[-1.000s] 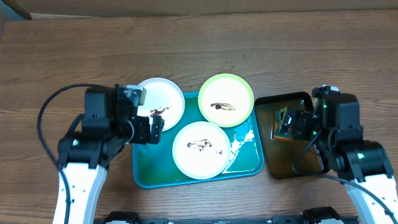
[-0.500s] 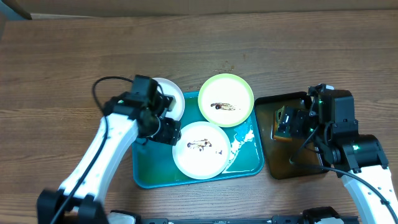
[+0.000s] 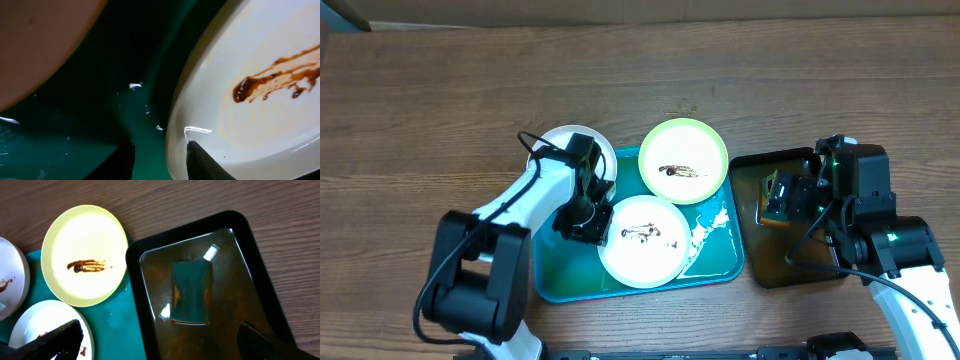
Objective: Clean dirty plates on tray and stack at the side
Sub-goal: 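Grip the rim of the bottom white plate with the left gripper, then grasp the green sponge in the black tray with the right gripper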
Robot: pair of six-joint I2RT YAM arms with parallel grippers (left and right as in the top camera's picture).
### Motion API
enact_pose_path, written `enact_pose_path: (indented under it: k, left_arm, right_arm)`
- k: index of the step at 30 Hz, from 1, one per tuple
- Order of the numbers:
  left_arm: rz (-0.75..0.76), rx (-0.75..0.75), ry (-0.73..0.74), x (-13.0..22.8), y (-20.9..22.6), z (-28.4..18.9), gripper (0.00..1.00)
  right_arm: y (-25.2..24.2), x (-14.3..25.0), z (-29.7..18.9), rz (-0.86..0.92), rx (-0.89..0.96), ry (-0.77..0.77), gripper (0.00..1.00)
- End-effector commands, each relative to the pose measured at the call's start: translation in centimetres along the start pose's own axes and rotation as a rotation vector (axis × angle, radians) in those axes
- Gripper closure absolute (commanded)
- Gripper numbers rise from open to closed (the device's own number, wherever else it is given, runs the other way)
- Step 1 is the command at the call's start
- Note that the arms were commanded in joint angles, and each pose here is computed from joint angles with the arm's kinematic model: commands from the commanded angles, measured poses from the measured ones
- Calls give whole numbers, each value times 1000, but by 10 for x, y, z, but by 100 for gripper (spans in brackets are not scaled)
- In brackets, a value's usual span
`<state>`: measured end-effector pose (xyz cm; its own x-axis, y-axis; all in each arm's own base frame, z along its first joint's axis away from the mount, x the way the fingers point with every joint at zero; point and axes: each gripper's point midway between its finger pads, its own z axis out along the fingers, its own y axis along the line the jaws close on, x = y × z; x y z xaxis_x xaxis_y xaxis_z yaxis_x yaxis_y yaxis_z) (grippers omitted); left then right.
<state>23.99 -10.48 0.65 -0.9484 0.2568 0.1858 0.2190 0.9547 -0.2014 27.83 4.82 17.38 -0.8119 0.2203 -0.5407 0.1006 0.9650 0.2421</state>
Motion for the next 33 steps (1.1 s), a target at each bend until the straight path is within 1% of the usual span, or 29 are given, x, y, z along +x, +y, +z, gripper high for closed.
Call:
enact_pose_path:
  k: [1,2,3,5,8,10,13,15,19,21,23,28,30,33]
  left_arm:
    - [-10,-3,15,-2,-1,4,76]
    - [-11,-3,16,-2,-1,4,82]
    - [-11,-3,14,-3,-1,4,85]
    - [-12,-3,11,-3,-1,4,88]
    - [-13,-3,11,-3,-1,4,91]
    - [-16,1,11,-3,-2,4,96]
    - [-42,0,10,-4,-2,4,96]
    - [-42,0,8,-4,-2,4,96]
    - [-42,0,8,-4,-2,4,96]
    - [-42,0,8,-4,-2,4,96]
    - [-42,1,8,-4,-2,4,96]
    - [-42,0,8,-4,-2,4,96]
    - [-42,0,8,-4,-2,4,96]
    - [-42,0,8,-4,-2,4,96]
  right_arm:
    - [3,-11,-7,2,-9,-34,0]
    - [3,-11,-7,2,-9,-34,0]
    - [3,-11,-7,1,-9,-34,0]
    - [3,-12,-7,2,-9,-36,3]
    - [4,-14,-7,1,-13,-47,15]
    - [5,-19,-6,0,-16,-63,22]
    - [7,-24,2,-1,-18,-68,25]
    - [6,-23,12,1,-10,-43,27]
    - [-1,-10,40,8,25,59,28]
    - [-5,-1,56,12,46,118,32]
    - [-9,6,72,15,63,167,33]
    - [-26,18,106,18,152,240,39]
    - [-32,27,117,17,177,278,39]
    - [-37,39,129,19,196,333,45]
